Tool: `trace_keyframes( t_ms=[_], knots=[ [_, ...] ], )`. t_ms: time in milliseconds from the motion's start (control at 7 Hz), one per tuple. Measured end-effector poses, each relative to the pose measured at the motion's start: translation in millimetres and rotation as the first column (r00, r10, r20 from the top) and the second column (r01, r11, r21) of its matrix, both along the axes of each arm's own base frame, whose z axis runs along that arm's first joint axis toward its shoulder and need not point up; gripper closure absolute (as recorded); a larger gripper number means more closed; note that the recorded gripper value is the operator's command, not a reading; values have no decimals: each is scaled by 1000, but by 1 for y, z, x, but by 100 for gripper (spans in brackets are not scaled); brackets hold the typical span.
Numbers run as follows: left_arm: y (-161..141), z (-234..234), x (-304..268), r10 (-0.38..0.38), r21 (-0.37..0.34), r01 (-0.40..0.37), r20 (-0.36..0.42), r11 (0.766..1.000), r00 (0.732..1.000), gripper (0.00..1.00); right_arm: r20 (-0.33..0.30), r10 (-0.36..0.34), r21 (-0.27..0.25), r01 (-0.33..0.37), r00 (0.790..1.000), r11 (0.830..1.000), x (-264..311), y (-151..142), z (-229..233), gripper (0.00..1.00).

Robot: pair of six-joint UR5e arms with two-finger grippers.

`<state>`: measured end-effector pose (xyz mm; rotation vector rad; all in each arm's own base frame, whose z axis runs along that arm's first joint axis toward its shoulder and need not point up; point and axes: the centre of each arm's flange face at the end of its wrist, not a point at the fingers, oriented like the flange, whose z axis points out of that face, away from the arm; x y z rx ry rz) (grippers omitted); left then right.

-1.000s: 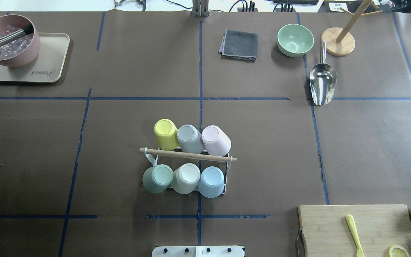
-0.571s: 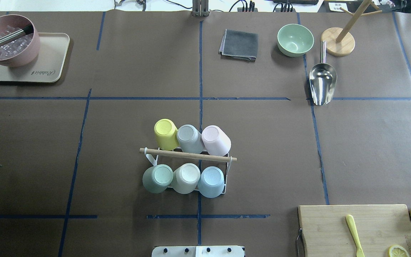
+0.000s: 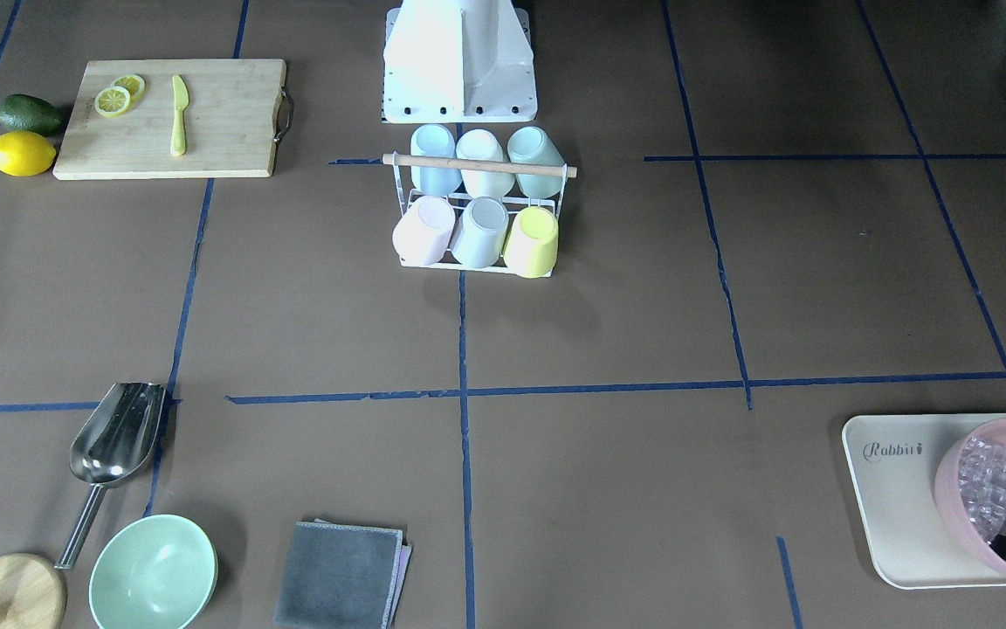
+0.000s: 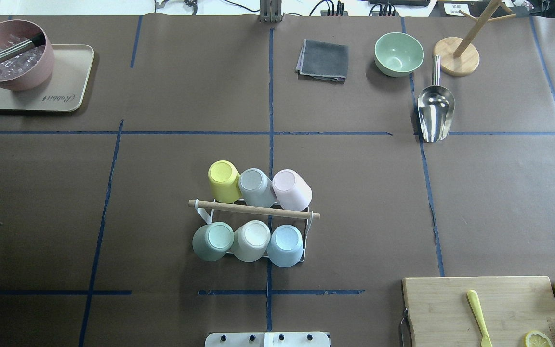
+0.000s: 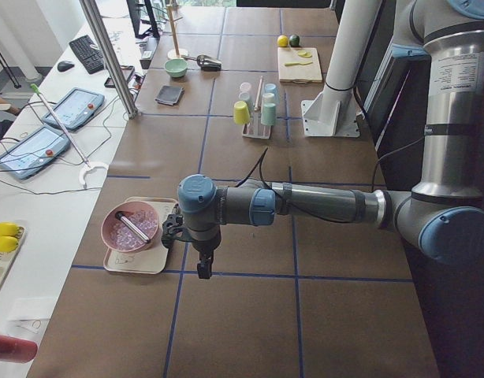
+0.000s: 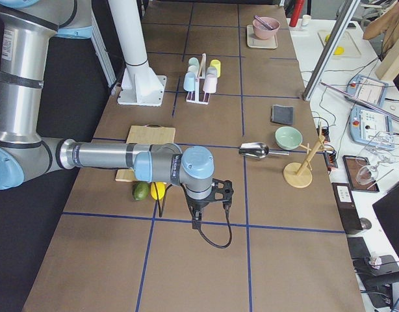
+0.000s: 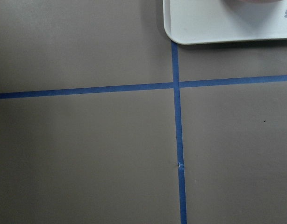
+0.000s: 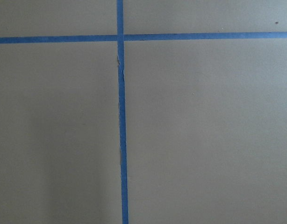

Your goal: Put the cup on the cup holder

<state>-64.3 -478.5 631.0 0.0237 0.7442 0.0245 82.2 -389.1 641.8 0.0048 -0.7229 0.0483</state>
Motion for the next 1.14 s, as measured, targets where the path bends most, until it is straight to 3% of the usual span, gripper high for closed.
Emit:
trace_keyframes(
  t_ms=[429, 1143],
  knots=[
    [9, 9, -4, -13, -16, 13, -39, 1000, 999, 0, 8, 10, -13, -9, 1000, 1000, 3, 5, 5, 0],
    [11, 12, -5, -8, -10, 7, -41, 1000, 999, 0, 10, 10, -26, -10, 1000, 1000, 3, 9, 11, 0]
  ],
)
